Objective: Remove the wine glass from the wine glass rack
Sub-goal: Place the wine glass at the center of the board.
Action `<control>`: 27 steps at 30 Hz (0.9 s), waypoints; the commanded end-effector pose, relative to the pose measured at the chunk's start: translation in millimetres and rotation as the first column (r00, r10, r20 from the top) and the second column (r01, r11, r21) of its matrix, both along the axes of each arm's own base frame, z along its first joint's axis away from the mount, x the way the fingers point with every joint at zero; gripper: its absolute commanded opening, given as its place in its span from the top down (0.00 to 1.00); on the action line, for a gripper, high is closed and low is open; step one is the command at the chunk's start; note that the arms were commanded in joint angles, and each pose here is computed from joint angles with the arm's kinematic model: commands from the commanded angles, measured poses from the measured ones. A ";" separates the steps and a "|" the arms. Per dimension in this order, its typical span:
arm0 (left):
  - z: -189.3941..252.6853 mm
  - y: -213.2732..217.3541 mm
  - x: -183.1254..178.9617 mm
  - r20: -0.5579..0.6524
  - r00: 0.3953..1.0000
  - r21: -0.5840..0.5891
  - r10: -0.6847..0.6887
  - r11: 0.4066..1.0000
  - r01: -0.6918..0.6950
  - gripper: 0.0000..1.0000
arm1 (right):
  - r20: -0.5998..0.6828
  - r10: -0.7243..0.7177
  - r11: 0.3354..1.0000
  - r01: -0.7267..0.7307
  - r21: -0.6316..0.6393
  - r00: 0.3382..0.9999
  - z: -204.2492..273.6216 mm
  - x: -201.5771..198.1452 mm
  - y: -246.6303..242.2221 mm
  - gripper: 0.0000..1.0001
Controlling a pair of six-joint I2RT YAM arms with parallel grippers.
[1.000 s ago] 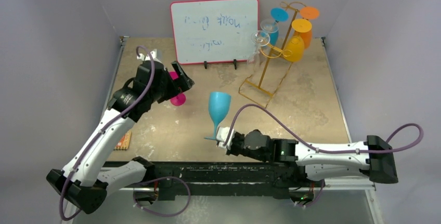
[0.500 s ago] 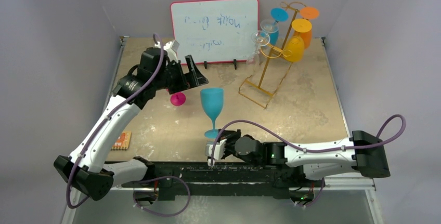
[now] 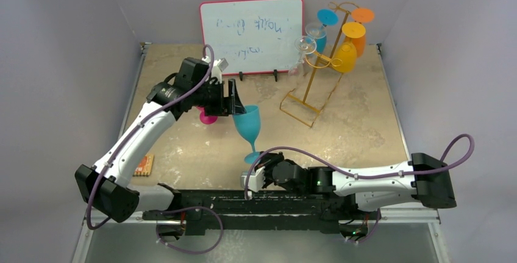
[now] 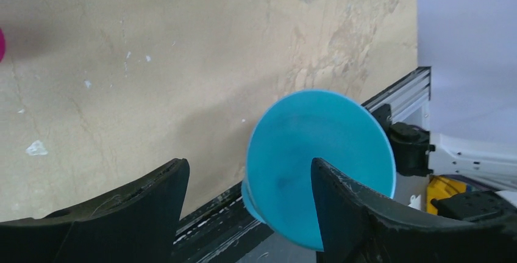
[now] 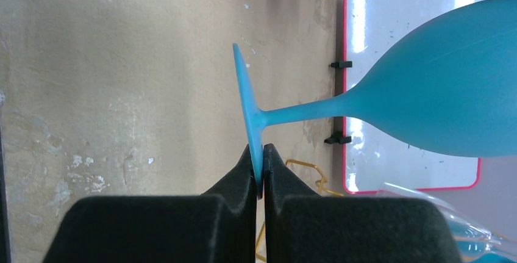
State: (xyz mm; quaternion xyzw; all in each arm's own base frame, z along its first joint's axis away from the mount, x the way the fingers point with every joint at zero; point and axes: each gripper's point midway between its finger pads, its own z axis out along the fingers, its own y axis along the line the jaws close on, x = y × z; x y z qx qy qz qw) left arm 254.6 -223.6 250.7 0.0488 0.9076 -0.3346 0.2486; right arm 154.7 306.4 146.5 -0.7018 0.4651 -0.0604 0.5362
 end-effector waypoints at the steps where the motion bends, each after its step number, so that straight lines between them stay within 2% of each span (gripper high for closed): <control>1: 2.4 9.1 -3.6 0.047 0.997 0.071 -0.059 0.996 0.055 0.30 | 0.051 -0.004 0.999 0.003 0.032 0.999 26.9 3.8 3.3 1.00; 4: -7.9 10.8 -2.5 0.038 0.996 0.117 -0.078 0.990 0.073 0.41 | 0.072 0.015 1.000 -0.015 -0.004 0.997 23.7 4.0 3.7 1.00; 7: -17.2 1.3 -15.2 0.004 0.985 0.135 -0.174 0.976 0.172 0.51 | 0.109 -0.021 0.999 0.025 -0.032 0.994 19.8 11.3 1.5 1.00; 10: -23.5 -7.0 -24.0 -0.011 0.975 0.156 -0.222 0.963 0.221 0.70 | 0.110 0.000 0.999 0.003 -0.032 0.994 18.9 9.3 4.6 1.00; 13: -26.9 -3.9 -21.9 -0.005 0.980 0.193 -0.199 0.961 0.197 0.95 | 0.107 -0.005 1.000 0.007 -0.026 0.994 17.5 9.3 3.2 1.00; 14: -27.1 -0.6 -19.3 0.003 0.983 0.209 -0.183 0.961 0.179 0.99 | 0.105 -0.008 1.000 0.011 -0.027 0.994 16.3 9.4 2.3 1.00; 18: -22.5 1.6 -15.8 0.028 0.986 0.215 -0.162 0.965 0.152 1.00 | 0.086 -0.018 0.999 0.020 -0.031 0.996 10.5 8.6 -0.8 0.92; 20: -20.3 1.2 -15.1 0.035 0.987 0.211 -0.160 0.966 0.149 1.00 | 0.075 -0.022 0.999 0.024 -0.029 0.997 7.8 7.9 -1.6 0.83; 22: -18.2 2.1 -14.5 0.044 0.987 0.214 -0.154 0.967 0.141 1.00 | 0.064 -0.024 0.999 0.025 -0.022 0.998 7.2 7.1 -1.7 0.70; 26: -15.3 7.8 -11.9 0.068 0.990 0.233 -0.122 0.967 0.103 1.00 | 0.030 -0.043 0.998 0.041 0.044 0.999 16.3 5.5 -0.1 0.61; 27: -15.3 10.8 -11.2 0.072 0.991 0.246 -0.109 0.965 0.089 1.00 | 0.024 -0.047 0.997 0.046 0.067 0.999 20.8 5.4 0.3 0.56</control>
